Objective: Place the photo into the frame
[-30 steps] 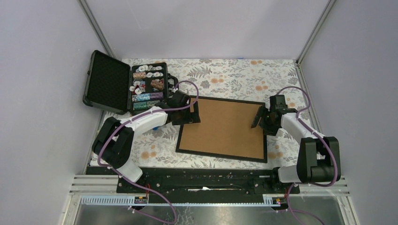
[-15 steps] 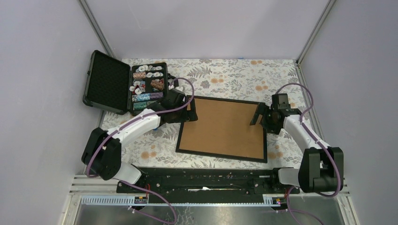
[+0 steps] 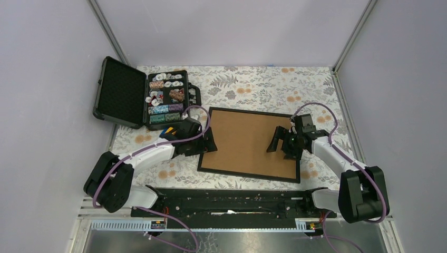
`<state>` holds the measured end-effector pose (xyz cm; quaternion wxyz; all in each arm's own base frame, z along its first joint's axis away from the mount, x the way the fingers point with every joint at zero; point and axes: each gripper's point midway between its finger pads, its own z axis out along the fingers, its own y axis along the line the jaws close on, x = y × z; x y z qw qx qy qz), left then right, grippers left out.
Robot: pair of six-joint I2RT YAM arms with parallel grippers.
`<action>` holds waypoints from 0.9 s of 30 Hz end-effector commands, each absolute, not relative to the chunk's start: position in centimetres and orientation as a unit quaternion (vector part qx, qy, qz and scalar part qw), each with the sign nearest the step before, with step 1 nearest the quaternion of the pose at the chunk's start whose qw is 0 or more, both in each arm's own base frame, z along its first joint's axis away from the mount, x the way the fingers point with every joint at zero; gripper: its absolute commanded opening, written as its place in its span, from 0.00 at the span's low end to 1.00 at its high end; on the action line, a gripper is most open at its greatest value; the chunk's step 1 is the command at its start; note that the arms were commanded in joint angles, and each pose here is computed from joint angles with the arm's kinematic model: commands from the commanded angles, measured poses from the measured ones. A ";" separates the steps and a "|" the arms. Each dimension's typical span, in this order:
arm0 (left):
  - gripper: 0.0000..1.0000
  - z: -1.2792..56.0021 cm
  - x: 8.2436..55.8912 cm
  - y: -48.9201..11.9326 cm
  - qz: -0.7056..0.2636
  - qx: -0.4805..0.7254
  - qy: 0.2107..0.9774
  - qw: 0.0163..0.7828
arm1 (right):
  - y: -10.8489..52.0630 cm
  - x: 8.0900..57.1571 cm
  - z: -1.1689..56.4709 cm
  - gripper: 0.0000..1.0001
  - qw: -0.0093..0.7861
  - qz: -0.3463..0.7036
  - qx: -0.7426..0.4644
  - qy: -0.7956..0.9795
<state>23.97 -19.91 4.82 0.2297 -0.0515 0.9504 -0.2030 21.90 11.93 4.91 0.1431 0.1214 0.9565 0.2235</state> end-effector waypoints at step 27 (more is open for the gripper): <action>0.99 8.3 21.0 -24.1 -0.380 -0.069 0.868 0.312 | 22.5 24.8 10.3 1.00 0.171 0.275 0.037 0.946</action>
